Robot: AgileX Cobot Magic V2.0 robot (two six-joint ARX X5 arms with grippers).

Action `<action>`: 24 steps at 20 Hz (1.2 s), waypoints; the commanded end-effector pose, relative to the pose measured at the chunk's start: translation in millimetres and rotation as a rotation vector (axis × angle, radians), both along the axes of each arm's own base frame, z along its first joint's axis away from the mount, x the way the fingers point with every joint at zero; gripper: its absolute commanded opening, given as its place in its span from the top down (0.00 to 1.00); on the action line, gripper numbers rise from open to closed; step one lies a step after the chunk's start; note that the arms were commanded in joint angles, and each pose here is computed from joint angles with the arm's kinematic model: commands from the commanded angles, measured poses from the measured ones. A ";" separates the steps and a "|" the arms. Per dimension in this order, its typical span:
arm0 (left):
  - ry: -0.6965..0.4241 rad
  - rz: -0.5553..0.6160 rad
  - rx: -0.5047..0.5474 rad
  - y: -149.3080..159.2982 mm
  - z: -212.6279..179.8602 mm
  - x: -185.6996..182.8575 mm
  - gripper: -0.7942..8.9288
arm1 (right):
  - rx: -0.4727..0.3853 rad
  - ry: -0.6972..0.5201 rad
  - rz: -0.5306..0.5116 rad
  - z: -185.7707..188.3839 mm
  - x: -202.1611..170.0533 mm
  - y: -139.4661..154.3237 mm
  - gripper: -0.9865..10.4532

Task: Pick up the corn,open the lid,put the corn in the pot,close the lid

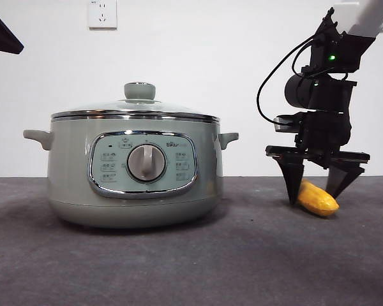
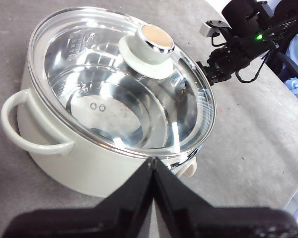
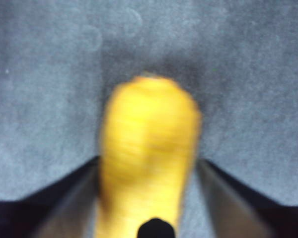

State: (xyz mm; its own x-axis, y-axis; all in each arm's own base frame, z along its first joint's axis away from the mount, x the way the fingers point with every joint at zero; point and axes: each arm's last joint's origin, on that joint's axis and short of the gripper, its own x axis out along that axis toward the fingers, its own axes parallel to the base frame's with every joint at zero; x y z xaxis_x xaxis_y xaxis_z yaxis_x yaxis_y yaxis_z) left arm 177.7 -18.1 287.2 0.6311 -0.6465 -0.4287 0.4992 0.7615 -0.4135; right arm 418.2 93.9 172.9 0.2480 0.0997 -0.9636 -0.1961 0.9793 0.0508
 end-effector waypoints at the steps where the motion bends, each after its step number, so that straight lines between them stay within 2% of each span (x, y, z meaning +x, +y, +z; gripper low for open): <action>1: -0.029 -0.017 0.011 -1.6 0.1 2.5 0.92 | -0.020 0.028 0.020 -4.2 -1.0 5.1 0.92; 6: -0.016 -0.087 0.017 -16.2 21.0 24.4 0.92 | -0.025 0.041 0.029 34.2 -18.9 0.8 0.92; 11: 0.028 -0.089 0.217 -45.7 62.9 64.9 0.92 | -0.014 -0.046 0.053 104.3 -55.3 -8.2 0.92; 12: 0.049 -0.084 0.253 -52.4 69.6 73.5 0.87 | -0.013 -0.060 0.061 117.7 -64.9 -10.3 0.92; 13: 0.072 -0.081 0.286 -59.3 75.6 82.4 0.75 | -0.012 -0.075 0.068 130.9 -75.2 -12.7 0.92; 15: 0.106 -0.112 0.370 -75.1 85.5 99.3 0.36 | -0.006 -0.119 0.075 155.1 -94.5 -17.2 0.92; 16: 0.119 -0.122 0.411 -83.0 89.9 107.4 0.29 | -0.003 -0.140 0.077 165.3 -103.5 -19.3 0.92; 20: 0.141 -0.157 0.482 -114.0 99.7 137.1 0.27 | 0.006 -0.180 0.073 194.3 -136.4 -27.0 0.92; 24: 0.138 -0.196 0.537 -141.8 88.4 156.5 0.26 | 0.009 -0.178 0.066 210.1 -162.6 -32.9 0.92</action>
